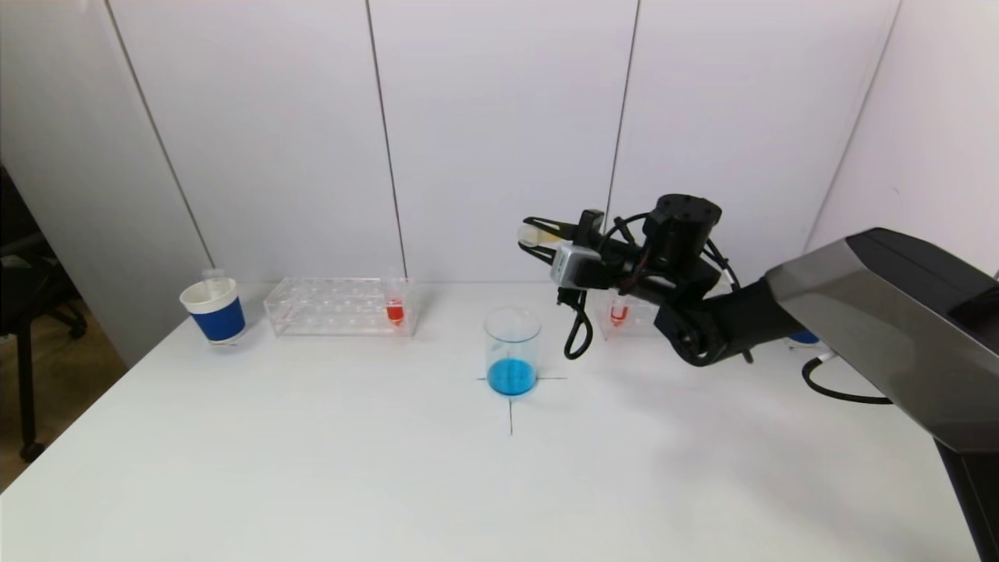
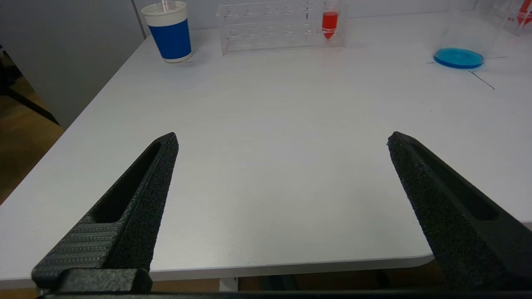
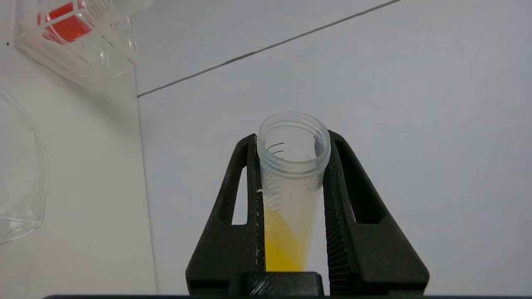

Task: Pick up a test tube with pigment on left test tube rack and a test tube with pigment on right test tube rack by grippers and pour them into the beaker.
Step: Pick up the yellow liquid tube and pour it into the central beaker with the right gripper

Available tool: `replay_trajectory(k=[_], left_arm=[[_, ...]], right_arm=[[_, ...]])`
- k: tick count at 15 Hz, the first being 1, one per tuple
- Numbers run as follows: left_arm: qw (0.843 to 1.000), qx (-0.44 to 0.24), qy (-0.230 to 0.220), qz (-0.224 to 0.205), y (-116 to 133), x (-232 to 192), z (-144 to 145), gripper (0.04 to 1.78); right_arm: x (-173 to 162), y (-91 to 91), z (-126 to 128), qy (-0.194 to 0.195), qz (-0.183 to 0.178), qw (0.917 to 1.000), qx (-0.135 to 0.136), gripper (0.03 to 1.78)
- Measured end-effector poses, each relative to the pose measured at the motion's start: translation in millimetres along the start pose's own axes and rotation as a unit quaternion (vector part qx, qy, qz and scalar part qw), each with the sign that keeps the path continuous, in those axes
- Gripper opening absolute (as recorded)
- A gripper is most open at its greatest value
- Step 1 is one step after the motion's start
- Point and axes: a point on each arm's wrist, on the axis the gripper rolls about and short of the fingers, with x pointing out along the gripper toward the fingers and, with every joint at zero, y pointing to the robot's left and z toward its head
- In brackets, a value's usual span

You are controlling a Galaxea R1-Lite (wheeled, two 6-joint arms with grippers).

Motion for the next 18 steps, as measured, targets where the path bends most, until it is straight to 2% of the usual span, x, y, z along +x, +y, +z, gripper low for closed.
replay_trajectory(k=[3,9,13,18], left_arm=[[1.0,0.0,0.0,0.0,0.0,0.0,0.0,1.76],[1.0,0.0,0.0,0.0,0.0,0.0,0.0,1.76],[1.0,0.0,0.0,0.0,0.0,0.0,0.0,1.76],[1.0,0.0,0.0,0.0,0.0,0.0,0.0,1.76]], right_arm=[[-3.7,3.9,-1.5,-0.001,0.009,0.9997,-0.024,0.47],[-6.8,9.8,-1.9,-0.018,0.025,0.9989,-0.034,0.47],[-7.4,12.7,0.6,-0.035,0.032,0.9967,-0.065,0.47],[-4.5,19.4,5.8,-0.055,0.042,0.9946,-0.078,0.47]])
